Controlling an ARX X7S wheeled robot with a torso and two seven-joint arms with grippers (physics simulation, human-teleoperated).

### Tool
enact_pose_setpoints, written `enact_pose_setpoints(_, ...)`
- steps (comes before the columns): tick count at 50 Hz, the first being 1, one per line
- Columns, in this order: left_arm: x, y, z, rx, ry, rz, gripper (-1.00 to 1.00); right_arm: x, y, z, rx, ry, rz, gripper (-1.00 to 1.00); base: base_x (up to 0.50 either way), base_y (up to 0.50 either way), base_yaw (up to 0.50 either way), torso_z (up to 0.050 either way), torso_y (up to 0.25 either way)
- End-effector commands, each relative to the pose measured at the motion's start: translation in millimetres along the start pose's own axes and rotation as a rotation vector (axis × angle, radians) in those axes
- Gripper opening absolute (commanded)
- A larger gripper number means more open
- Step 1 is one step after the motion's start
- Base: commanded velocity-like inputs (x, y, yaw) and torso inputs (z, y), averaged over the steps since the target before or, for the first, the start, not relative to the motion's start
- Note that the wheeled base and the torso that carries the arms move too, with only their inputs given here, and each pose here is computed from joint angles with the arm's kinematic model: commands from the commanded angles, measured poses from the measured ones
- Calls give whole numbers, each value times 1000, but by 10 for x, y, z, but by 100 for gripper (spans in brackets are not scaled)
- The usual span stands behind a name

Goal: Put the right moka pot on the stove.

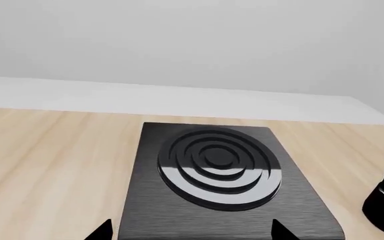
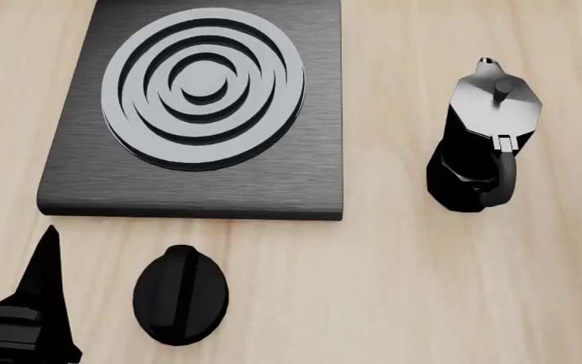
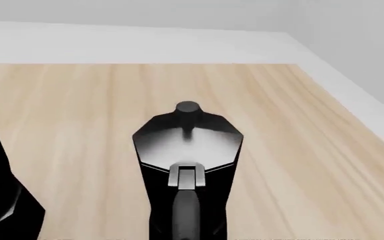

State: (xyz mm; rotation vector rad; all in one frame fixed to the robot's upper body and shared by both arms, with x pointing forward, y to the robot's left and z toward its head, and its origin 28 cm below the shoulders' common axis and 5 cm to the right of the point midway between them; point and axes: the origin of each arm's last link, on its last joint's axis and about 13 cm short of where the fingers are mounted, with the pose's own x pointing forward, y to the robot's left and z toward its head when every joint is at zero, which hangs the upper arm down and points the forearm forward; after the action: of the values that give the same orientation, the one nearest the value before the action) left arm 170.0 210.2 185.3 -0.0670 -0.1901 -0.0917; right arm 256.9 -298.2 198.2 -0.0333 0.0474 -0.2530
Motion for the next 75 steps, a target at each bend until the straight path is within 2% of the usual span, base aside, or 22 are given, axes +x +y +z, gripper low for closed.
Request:
enact_pose_setpoints(1,0,0,-2,0,-1,-1,100,-248,-11,145,-43,-69,-15,-100,0,0,0,0,0)
enact_pose_setpoints(9,-2,0,0,-2,-1,-2,100,-460,-8,238,-68,-97,-10,-100,0,0,0,0,0)
enact_pose_setpoints(11,-1,1,-4,-1,-1,-2,100,-496,-31,367,-70,-102,-11,-100,0,0,0,0,0)
enact_pose_setpoints(16,0,2,-10,2,1,0,100,-615,-12,293,-81,-113,-1,-100,0,0,0,0,0)
enact_pose_setpoints(19,-1,0,-5,4,0,0,100,-675,-24,383,-86,-119,4,-100,0,0,0,0,5)
enact_pose_setpoints(21,2,1,-4,3,0,1,100,-715,-10,310,-89,-124,8,-100,0,0,0,0,0)
enact_pose_setpoints(24,1,0,3,2,1,0,100,-795,-26,461,-90,-131,15,-100,0,0,0,0,0)
enact_pose_setpoints(27,2,0,-3,1,1,0,100,-856,-9,469,-92,-135,22,-100,0,0,0,0,0)
enact_pose_setpoints(28,0,2,-13,1,1,0,100,-872,3,363,-95,-136,23,-100,0,0,0,0,0)
enact_pose_setpoints(30,2,3,-5,0,1,1,100,-912,2,483,-95,-141,26,-100,0,0,0,0,0)
enact_pose_setpoints(33,1,4,-8,-3,1,1,100,-963,11,505,-87,-146,29,-100,0,0,0,0,0)
enact_pose_setpoints(34,1,5,-10,-3,0,1,100,-968,21,384,-88,-146,29,-100,0,0,0,0,0)
enact_pose_setpoints(35,1,5,-8,-3,0,1,100,-984,19,467,-88,-145,30,-100,0,0,0,0,0)
enact_pose_setpoints(36,-1,4,-3,-4,0,1,100,-994,30,409,-87,-146,32,-100,0,0,0,0,10)
enact_pose_setpoints(41,-3,5,-6,-7,0,0,100,-1083,85,535,-76,-151,59,-100,0,0,0,0,0)
enact_pose_setpoints(43,-4,4,-8,-7,0,-2,100,-1094,107,424,-71,-163,64,-100,0,0,0,0,0)
enact_pose_setpoints(48,-7,6,5,-8,-5,-3,100,-1152,168,593,-80,-174,78,-100,0,0,0,0,2)
enact_pose_setpoints(50,-10,6,-6,-10,-5,-3,100,-1173,191,509,-81,-182,86,-100,0,0,0,0,0)
enact_pose_setpoints(52,-9,4,-4,-8,-5,-5,100,-1206,208,617,-84,-186,88,-100,0,0,0,0,0)
enact_pose_setpoints(65,-10,7,5,-10,-3,-7,100,-1390,322,664,-100,-216,143,-100,0,0,0,0,1)
enact_pose_setpoints(68,-11,8,1,-9,-2,-5,100,-1412,354,499,-104,-223,157,-100,0,0,0,0,0)
enact_pose_setpoints(75,-6,8,0,-8,1,-6,100,-1490,410,489,-105,-235,180,-100,0,0,0,0,1)
